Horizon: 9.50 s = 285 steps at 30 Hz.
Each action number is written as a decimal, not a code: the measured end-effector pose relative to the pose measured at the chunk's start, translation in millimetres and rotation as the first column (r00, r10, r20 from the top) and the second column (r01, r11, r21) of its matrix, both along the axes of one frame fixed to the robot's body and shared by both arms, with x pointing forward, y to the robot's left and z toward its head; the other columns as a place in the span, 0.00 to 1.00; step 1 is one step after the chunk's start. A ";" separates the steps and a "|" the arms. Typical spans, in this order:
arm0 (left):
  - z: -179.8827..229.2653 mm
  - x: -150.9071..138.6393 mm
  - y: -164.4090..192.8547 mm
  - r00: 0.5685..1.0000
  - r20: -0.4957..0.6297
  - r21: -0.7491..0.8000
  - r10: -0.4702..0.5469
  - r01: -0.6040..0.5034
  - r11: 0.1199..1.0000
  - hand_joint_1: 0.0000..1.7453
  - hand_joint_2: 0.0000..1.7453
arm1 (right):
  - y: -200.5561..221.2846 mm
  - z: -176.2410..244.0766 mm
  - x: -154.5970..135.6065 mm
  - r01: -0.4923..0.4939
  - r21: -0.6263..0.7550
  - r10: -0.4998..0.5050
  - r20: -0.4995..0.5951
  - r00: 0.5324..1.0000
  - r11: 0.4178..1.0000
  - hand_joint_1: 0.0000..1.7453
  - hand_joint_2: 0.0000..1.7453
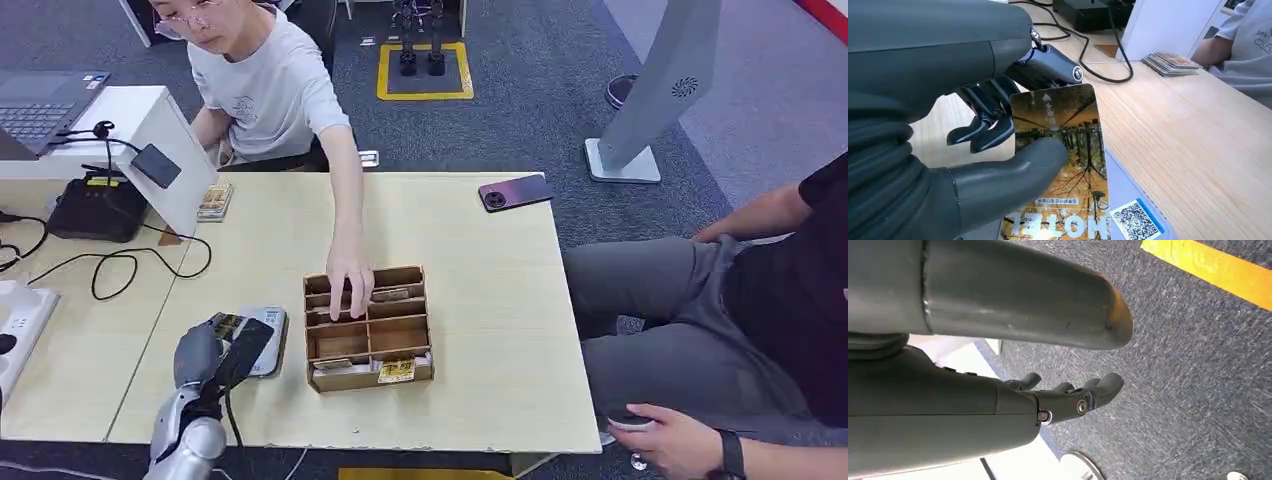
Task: Pass the card to the sensor for recognition and then transmit it.
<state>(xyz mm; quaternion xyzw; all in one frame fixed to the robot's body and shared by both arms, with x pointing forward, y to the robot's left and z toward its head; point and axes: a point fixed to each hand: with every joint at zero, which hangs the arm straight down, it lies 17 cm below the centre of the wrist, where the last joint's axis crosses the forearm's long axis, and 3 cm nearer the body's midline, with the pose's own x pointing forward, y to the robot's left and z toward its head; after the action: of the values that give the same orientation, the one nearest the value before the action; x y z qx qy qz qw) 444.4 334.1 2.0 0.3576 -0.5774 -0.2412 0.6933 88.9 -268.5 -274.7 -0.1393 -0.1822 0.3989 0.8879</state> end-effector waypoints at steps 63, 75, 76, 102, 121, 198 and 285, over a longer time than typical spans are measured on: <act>245.1 73.4 47.7 0.757 0.635 0.358 -0.152 -0.115 0.927 0.00 1.00 | 14.9 5.3 30.5 -0.151 0.011 0.151 0.036 0.988 0.988 0.00 0.00; 219.3 87.0 30.8 0.832 0.543 0.136 -0.116 0.049 0.990 0.00 1.00 | 11.3 4.8 29.8 -0.108 0.008 0.108 0.027 0.994 0.994 0.00 0.00; 213.3 86.2 19.9 0.843 0.520 0.098 -0.141 0.106 0.990 0.00 1.00 | 10.4 4.8 29.4 -0.101 0.006 0.101 0.030 0.994 0.995 0.00 0.00; 180.8 -49.7 -194.0 0.670 0.341 0.508 -0.659 0.459 0.729 0.00 1.00 | -0.5 1.0 5.6 -0.006 0.001 0.006 0.011 1.000 1.000 0.00 0.00; 123.2 -36.0 -210.0 0.762 0.243 0.385 -0.600 0.492 0.781 0.00 1.00 | -2.1 1.6 7.2 -0.028 -0.009 0.028 0.021 0.999 1.000 0.00 0.00; 108.0 -0.1 -173.3 0.840 0.237 0.308 -0.489 0.412 0.858 0.00 1.00 | -1.5 3.1 17.9 -0.027 -0.001 0.027 0.029 0.999 1.000 0.00 0.00; 213.9 25.4 -169.6 0.731 0.396 0.117 -0.556 0.560 0.820 1.00 1.00 | -8.6 2.7 17.5 -0.017 -0.002 0.017 0.028 0.999 1.000 0.00 0.00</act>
<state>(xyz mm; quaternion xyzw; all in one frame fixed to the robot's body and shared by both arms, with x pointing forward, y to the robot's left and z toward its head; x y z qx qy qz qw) 469.7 164.5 215.9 0.2067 -0.7920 -0.3537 0.4526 106.4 -277.1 -272.0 -0.1439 -0.1956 0.4048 0.8816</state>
